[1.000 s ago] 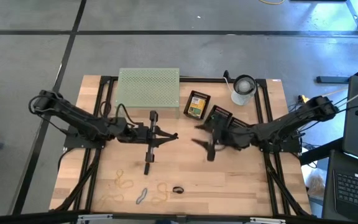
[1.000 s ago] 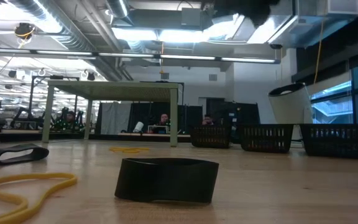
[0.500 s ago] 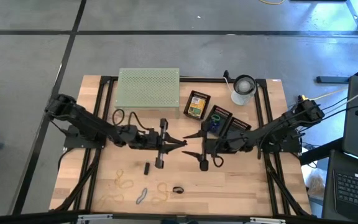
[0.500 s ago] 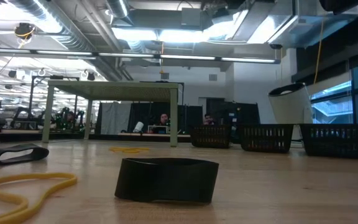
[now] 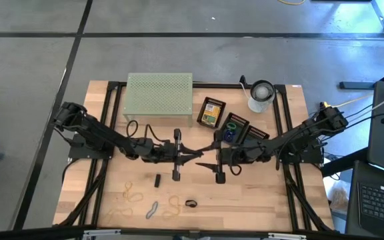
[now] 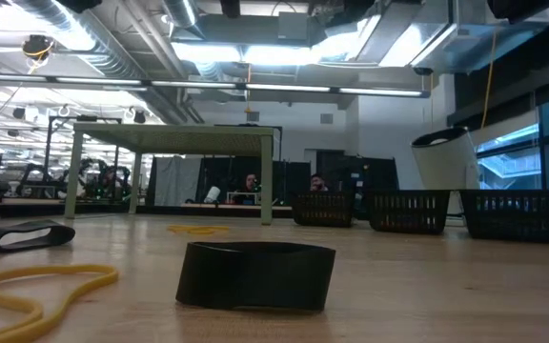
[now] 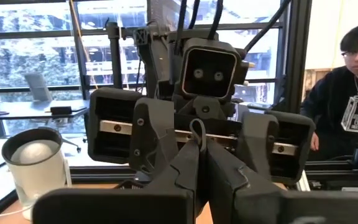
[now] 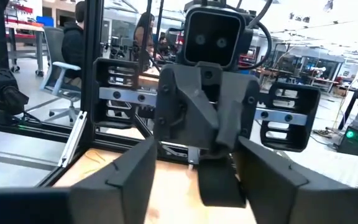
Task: Pick & Place Office Desk Supplies
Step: Put the black rubber band into the bottom black bin
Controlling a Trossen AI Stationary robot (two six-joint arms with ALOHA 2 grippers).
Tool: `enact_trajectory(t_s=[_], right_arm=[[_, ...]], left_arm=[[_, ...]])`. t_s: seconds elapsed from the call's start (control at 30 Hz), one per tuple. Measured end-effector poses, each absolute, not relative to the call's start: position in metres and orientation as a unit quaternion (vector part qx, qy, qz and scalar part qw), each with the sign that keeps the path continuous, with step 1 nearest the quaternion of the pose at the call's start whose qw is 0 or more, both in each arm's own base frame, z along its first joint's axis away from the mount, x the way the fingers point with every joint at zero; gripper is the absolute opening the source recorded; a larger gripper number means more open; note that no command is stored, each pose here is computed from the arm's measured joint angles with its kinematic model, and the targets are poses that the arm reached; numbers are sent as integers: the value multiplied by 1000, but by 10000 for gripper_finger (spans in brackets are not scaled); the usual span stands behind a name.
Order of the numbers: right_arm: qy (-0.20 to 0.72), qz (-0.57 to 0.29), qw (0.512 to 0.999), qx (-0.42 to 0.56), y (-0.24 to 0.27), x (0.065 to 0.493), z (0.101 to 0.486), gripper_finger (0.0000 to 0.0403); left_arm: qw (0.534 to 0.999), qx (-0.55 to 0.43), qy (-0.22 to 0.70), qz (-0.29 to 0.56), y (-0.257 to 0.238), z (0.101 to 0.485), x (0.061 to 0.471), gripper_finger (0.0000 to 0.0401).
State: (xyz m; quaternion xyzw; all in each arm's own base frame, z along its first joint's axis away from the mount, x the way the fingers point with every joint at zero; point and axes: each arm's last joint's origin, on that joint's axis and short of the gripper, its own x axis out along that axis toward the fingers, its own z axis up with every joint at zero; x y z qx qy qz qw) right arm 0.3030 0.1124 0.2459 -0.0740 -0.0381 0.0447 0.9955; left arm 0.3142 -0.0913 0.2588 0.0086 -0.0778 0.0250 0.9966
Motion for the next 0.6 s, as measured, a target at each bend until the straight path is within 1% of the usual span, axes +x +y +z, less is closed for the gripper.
enact_trajectory(t_s=[0.17,0.37,0.43,0.5,0.6], right_arm=[[-38,43,996,-74,112,303,246,126],[-30,40,997,-53,112,302,245,23],[-26,42,998,-46,113,303,244,8],[-21,43,998,-42,112,303,243,8],[-11,44,998,-32,113,303,241,8]], left_arm=[[997,6,-78,19,-92,259,314,11],[996,8,-82,-25,-94,259,314,11],[996,10,-82,-28,-94,259,314,15],[996,16,-81,-24,-93,259,314,25],[996,17,-82,-16,-93,259,314,52]])
